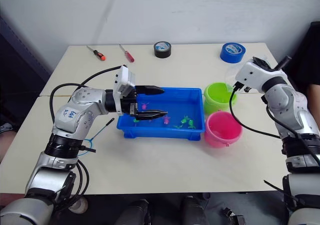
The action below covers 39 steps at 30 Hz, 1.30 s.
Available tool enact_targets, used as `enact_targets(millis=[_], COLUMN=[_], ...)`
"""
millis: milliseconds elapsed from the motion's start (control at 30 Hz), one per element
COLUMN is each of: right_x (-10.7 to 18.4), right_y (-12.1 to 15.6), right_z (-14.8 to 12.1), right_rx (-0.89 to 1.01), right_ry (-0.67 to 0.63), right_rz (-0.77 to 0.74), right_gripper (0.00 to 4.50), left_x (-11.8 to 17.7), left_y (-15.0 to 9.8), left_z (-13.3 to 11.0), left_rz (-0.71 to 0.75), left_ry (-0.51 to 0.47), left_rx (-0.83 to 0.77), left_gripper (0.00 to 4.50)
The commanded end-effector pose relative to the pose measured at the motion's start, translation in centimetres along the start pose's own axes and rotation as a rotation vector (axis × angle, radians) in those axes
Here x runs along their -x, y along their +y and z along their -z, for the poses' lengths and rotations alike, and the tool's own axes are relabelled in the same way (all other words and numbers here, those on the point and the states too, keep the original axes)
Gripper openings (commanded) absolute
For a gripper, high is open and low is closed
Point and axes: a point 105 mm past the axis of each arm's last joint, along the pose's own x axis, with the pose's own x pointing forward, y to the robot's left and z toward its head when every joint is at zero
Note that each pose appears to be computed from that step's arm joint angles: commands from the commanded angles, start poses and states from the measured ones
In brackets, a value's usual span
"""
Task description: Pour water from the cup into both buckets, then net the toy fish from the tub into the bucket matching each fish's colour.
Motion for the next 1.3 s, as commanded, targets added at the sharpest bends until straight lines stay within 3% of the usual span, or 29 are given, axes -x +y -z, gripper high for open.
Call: enact_targets(millis=[33, 500, 667, 933, 1033, 1200, 1300], right_x=[-0.2, 0.0, 0.2, 2.3, 4.3, 10.2, 12.8], right_y=[-1.9, -1.4, -1.4, -3.8, -3.9, -1.9, -1.0], right_z=[-1.3, -4.9, -4.5, 1.5, 3.3, 7.0, 8.3], right_rx=[0.142, 0.421, 0.399, -0.3, -0.538, -1.119, -1.262], right_ry=[-0.074, -0.26, -0.246, 0.024, 0.093, 0.285, 0.38], right_rz=[0.059, 0.1, 0.1, 0.205, 0.218, 0.288, 0.338], right_gripper=[0.09, 0.09, 0.09, 0.09, 0.09, 0.09, 0.09], left_x=[0.3, 0.4, 0.3, 0.3, 0.5, 0.7, 0.7], left_y=[0.2, 0.1, 0.1, -1.6, -2.6, -4.5, -5.3], left_z=[-1.1, -0.9, -0.9, -1.6, -1.7, -1.4, -0.8], left_rz=[-0.01, -0.009, -0.004, 0.096, 0.158, 0.273, 0.315], left_ry=[-0.023, -0.026, -0.029, -0.058, -0.061, -0.032, 0.003], left_rx=[-0.046, -0.048, -0.051, -0.041, -0.022, -0.041, -0.066], left_gripper=[4.5, 4.5, 4.5, 4.5, 4.5, 4.5, 4.5])
